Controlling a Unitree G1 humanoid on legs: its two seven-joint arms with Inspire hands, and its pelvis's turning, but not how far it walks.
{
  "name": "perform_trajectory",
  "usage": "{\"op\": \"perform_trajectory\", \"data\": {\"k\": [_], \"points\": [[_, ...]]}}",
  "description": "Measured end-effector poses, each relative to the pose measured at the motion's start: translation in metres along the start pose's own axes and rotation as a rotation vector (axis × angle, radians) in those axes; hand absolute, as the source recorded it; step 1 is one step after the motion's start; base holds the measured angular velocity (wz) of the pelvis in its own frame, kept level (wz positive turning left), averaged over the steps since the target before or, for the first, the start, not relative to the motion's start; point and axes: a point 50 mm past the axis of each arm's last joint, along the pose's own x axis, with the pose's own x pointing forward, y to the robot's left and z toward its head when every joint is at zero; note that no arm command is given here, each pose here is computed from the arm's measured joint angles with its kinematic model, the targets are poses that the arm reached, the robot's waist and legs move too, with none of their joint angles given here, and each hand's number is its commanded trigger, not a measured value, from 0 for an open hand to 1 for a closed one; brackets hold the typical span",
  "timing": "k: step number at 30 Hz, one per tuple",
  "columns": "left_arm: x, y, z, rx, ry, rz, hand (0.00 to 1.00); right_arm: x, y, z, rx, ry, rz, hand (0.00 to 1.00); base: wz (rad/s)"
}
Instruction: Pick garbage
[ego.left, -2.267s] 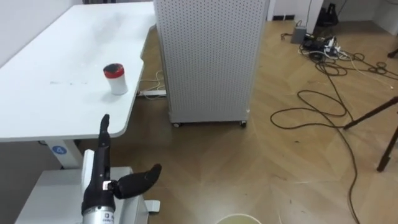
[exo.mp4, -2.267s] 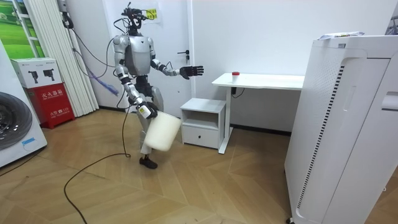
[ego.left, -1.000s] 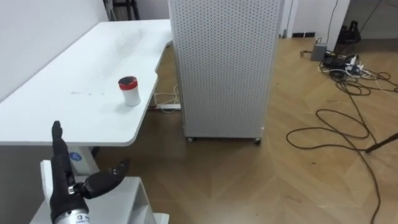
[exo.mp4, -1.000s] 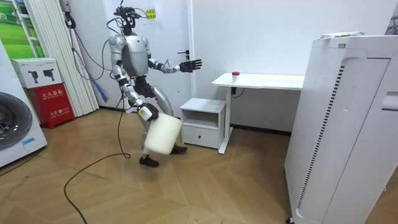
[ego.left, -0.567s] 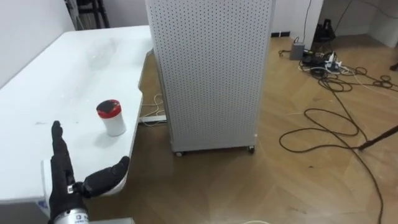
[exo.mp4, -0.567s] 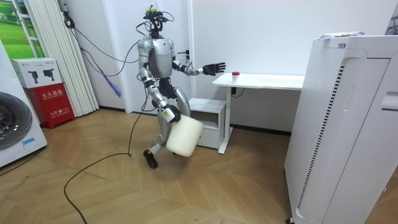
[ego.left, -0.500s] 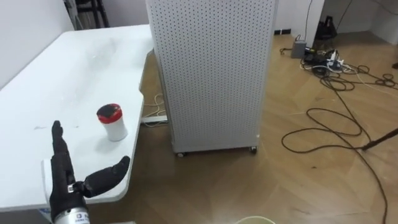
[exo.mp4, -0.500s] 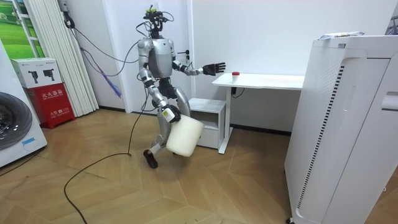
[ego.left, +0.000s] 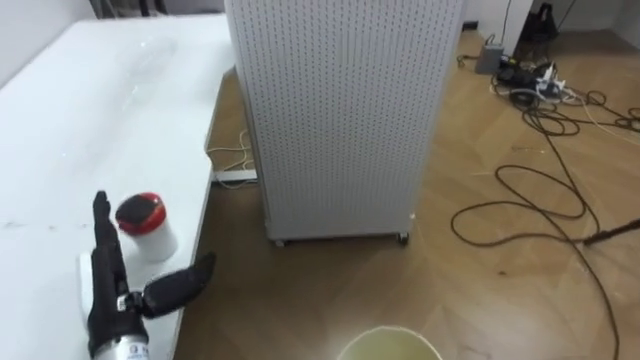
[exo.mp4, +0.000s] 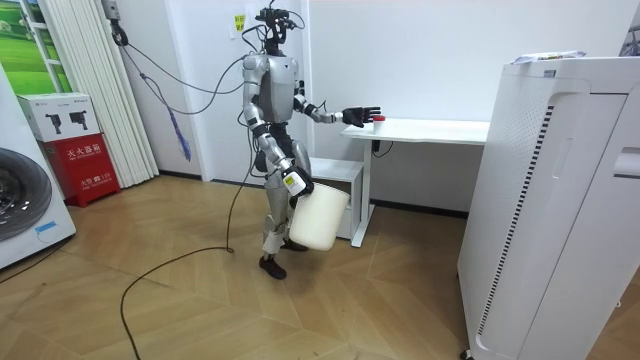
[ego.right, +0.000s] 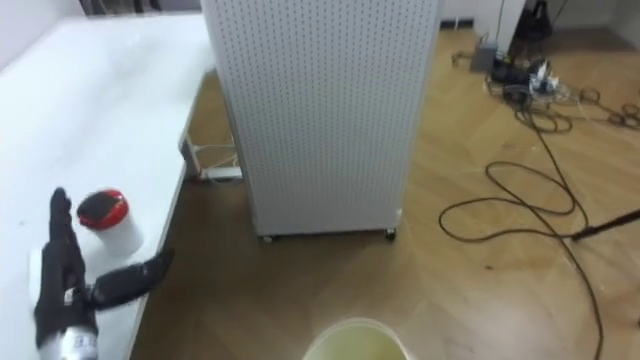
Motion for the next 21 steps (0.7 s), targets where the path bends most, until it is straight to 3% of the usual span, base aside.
{"op": "perform_trajectory", "data": {"k": [13, 21], "points": [[-0.004, 0.005, -0.005, 0.014, 0.020, 0.004, 0.00, -0.002, 0.002, 0.004, -0.037, -0.027, 0.026, 1.00, -0.05], [-0.016, 0.013, -0.015, 0.037, 0.061, 0.009, 0.00, -0.002, 0.004, 0.003, -0.082, -0.023, 0.047, 1.00, 0.06]]}}
